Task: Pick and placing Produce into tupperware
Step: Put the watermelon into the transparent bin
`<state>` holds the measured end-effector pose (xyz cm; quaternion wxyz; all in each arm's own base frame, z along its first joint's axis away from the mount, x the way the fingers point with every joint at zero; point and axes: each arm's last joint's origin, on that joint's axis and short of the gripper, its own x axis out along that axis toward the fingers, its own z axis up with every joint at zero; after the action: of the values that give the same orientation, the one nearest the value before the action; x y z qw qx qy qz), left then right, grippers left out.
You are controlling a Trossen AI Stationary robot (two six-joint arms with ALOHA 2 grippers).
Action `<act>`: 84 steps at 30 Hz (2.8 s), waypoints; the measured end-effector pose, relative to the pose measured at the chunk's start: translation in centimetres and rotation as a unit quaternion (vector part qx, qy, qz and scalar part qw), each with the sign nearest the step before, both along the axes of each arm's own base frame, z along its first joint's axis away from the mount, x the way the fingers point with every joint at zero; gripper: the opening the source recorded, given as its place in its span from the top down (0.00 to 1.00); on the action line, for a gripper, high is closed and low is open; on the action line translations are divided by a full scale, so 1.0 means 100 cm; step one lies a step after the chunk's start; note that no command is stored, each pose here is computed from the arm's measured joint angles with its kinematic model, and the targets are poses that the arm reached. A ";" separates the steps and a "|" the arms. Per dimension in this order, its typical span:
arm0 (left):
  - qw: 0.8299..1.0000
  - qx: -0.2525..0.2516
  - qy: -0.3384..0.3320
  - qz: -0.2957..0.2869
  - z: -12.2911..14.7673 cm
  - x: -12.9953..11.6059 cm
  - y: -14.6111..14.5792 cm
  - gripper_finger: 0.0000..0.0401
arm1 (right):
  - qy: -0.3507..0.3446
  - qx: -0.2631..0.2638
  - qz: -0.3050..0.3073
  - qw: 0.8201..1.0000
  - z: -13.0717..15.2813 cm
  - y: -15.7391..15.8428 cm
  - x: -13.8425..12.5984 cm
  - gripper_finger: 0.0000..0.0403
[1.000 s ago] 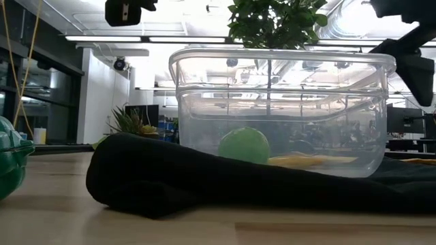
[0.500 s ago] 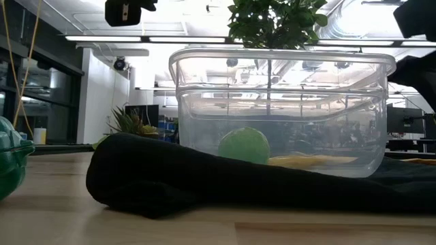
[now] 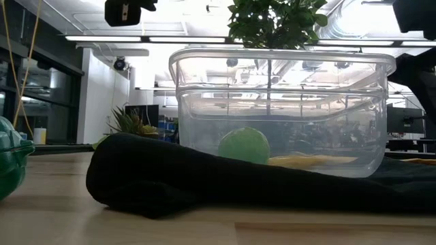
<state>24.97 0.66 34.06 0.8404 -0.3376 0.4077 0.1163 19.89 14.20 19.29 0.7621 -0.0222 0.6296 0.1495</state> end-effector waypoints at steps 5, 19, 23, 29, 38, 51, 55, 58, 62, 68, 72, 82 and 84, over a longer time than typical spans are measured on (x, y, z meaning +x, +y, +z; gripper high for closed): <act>1.000 0.000 0.000 0.001 0.000 0.000 0.000 0.90 | 0.019 -0.013 0.008 1.000 -0.011 0.002 0.003 0.03; 1.000 -0.002 0.004 0.003 -0.001 -0.001 0.000 0.90 | 0.067 -0.024 0.012 0.997 -0.031 0.008 0.007 0.03; 1.000 -0.003 0.012 0.003 -0.001 -0.002 0.000 0.90 | 0.068 -0.025 0.009 0.997 -0.032 0.009 0.006 0.03; 1.000 -0.003 0.012 0.003 -0.001 -0.002 0.000 0.90 | 0.065 -0.028 0.003 0.997 -0.032 0.008 0.007 0.03; 1.000 -0.003 0.012 0.003 -0.001 -0.002 0.000 0.90 | 0.058 -0.029 0.002 0.998 -0.032 0.009 0.008 0.09; 1.000 -0.003 0.011 0.003 -0.001 -0.002 0.000 0.90 | 0.058 -0.028 -0.004 0.998 -0.031 0.009 0.008 0.27; 1.000 -0.003 0.011 0.003 -0.001 -0.002 0.000 0.90 | 0.062 -0.030 -0.008 0.998 -0.031 0.008 0.007 0.27; 1.000 -0.003 0.011 0.003 -0.001 -0.002 0.000 0.90 | 0.062 -0.033 -0.012 0.997 -0.031 0.008 0.007 0.28; 1.000 -0.003 0.011 0.003 -0.001 -0.002 0.000 0.90 | 0.076 -0.044 -0.008 0.996 -0.027 0.007 0.006 0.28; 1.000 -0.003 0.011 0.003 -0.001 -0.002 0.000 0.90 | 0.066 -0.038 -0.003 0.997 0.000 0.005 0.005 0.28; 1.000 -0.003 0.011 0.003 -0.001 -0.002 0.000 0.90 | 0.034 -0.018 -0.013 0.999 0.024 0.003 0.003 0.28; 1.000 -0.004 0.011 0.007 -0.001 -0.002 0.000 0.90 | -0.071 0.028 -0.078 0.994 0.082 -0.010 -0.011 0.28; 1.000 -0.004 0.011 0.007 -0.001 -0.002 0.000 0.90 | -0.091 0.033 -0.090 0.991 0.091 -0.013 -0.014 0.28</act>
<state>24.81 0.67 33.94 0.8339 -0.3425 0.4146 0.1243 18.54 12.90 28.35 0.8270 0.0461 0.5516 0.0980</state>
